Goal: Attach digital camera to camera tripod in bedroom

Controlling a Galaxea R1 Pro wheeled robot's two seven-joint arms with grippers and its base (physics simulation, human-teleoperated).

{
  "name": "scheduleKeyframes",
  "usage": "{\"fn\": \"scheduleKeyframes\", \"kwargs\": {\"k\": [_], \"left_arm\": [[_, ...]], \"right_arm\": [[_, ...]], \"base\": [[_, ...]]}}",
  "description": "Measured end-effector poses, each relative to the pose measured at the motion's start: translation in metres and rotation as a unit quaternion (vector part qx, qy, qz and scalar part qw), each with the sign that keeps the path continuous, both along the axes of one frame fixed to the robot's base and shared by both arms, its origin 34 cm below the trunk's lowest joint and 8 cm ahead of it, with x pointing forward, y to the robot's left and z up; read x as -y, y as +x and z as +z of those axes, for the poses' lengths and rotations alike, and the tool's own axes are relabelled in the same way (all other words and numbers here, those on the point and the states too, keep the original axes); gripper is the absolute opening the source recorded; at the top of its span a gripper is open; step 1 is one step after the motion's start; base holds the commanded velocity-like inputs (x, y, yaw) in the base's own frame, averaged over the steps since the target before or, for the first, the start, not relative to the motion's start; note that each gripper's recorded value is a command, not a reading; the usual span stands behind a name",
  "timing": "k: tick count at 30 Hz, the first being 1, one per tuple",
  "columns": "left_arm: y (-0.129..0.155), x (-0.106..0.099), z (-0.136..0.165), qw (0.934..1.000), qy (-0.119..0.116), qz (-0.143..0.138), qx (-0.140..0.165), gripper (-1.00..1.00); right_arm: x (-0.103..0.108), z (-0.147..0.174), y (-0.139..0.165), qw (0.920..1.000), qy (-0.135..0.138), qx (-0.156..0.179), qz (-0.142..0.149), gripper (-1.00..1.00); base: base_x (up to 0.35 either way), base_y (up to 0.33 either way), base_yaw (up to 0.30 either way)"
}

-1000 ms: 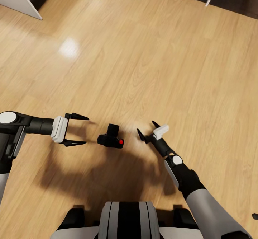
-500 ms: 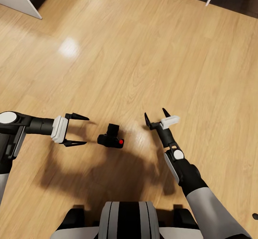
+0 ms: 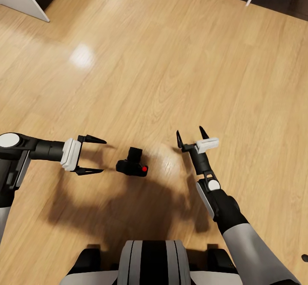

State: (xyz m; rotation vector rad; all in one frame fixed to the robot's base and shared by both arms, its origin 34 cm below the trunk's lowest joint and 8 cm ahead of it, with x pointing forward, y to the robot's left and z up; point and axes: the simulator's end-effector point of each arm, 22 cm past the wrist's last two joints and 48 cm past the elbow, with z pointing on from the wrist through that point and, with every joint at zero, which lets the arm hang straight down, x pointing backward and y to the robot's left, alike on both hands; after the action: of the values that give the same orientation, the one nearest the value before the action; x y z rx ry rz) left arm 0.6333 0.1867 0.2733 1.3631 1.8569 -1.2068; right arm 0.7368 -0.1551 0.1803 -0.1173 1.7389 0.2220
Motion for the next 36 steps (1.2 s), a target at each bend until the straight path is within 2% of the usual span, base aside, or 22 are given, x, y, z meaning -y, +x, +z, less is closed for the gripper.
{"fn": "scheduleKeyframes", "kwargs": {"k": [13, 18, 21, 31, 36], "left_arm": [[0.001, 0.001, 0.005, 1.0000, 0.000, -0.003, 0.008, 1.00], [-0.006, 0.011, 0.005, 0.9999, -0.006, -0.002, 0.012, 1.00], [-0.013, 0.012, 0.002, 1.0000, -0.008, -0.002, 0.002, 1.00], [-0.038, 0.035, -0.003, 0.9980, -0.036, 0.010, -0.050, 1.00], [-0.039, 0.044, -0.001, 0.9973, -0.047, 0.013, -0.055, 1.00]], "right_arm": [[0.004, -0.002, -0.003, 1.0000, -0.001, 0.003, -0.004, 1.00], [0.014, -0.016, -0.011, 0.9998, -0.016, -0.015, 0.004, 1.00], [0.018, -0.017, -0.012, 0.9997, -0.020, -0.015, 0.005, 1.00], [0.023, -0.040, -0.031, 0.9987, -0.028, -0.043, 0.008, 1.00], [0.023, -0.050, -0.039, 0.9979, -0.030, -0.057, 0.009, 1.00]], "base": [[0.000, 0.000, 0.000], [0.000, 0.000, 0.000], [0.000, 0.000, 0.000], [0.000, 0.000, 0.000], [0.000, 0.000, 0.000]]}}
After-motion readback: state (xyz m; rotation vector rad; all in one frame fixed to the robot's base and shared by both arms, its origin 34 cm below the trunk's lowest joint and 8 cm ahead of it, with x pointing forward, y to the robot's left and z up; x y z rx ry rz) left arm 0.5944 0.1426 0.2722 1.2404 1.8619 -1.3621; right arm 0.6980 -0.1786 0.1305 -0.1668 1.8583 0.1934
